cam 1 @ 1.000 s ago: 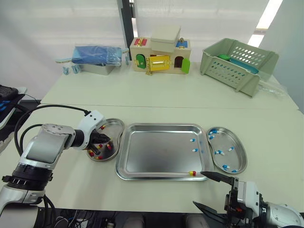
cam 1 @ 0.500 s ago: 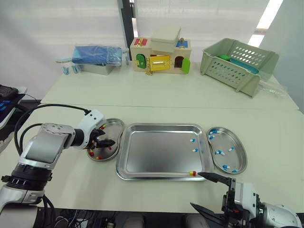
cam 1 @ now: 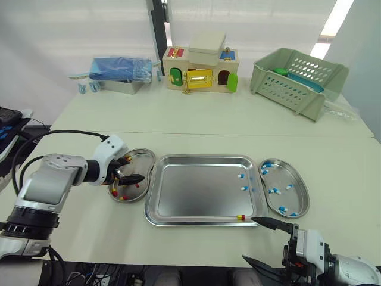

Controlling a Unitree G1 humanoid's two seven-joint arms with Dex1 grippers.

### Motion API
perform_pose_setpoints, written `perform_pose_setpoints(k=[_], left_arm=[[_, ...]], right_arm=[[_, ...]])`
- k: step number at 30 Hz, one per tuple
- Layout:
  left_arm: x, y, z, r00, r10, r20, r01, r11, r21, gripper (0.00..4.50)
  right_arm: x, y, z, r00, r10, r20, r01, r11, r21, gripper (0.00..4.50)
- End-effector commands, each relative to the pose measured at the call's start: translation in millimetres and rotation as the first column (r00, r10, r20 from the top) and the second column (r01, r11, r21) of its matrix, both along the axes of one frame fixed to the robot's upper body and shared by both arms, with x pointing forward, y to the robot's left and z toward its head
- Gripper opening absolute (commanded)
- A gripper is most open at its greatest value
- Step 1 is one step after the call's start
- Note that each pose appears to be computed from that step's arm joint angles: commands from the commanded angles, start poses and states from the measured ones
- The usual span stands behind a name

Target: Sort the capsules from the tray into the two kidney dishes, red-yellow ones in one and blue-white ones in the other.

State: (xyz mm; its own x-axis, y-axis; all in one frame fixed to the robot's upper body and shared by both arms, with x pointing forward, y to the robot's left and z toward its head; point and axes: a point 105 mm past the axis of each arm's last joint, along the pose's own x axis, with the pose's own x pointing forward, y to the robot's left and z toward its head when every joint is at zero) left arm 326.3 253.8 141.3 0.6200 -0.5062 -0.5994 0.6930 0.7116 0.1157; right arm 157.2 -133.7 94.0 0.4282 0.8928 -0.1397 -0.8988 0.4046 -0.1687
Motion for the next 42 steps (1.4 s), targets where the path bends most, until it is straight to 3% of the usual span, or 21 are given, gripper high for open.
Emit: perform_pose_setpoints(k=[1, 4, 10, 19, 35, 42], left_arm=[[-8.3, 14.7, 25.9, 0.994, -0.048, 0.1, 0.052, 0.998, -0.04, 4.47], [-19.1, 35.8, 30.2, 0.992, -0.034, 0.118, 0.035, 0.999, -0.008, 4.47], [-40.4, 79.0, 58.7, 0.966, 0.08, 0.246, -0.073, 0.997, -0.037, 4.47], [-85.1, 135.6, 35.0, 0.938, 0.27, 0.218, -0.275, 0.962, -0.01, 4.47], [-104.4, 132.4, 17.3, 0.929, 0.304, 0.21, -0.305, 0.952, -0.032, 4.47], [-105.9, 110.8, 15.2, 0.948, 0.229, 0.22, -0.219, 0.973, -0.068, 4.47]], right_arm=[[4.3, -10.4, 18.1, 1.0, -0.011, 0.024, 0.011, 1.0, -0.008, 4.5], [13.4, -30.2, 28.7, 0.998, -0.063, -0.02, 0.063, 0.998, -0.03, 4.5], [37.2, -95.0, 47.7, 0.964, -0.251, -0.09, 0.238, 0.962, -0.132, 4.5], [60.3, -162.4, 43.2, 0.892, -0.435, -0.12, 0.399, 0.884, -0.243, 4.5], [83.4, -192.7, 46.4, 0.863, -0.488, -0.126, 0.437, 0.85, -0.295, 4.5], [85.1, -199.3, 47.4, 0.852, -0.506, -0.136, 0.45, 0.84, -0.304, 4.5]])
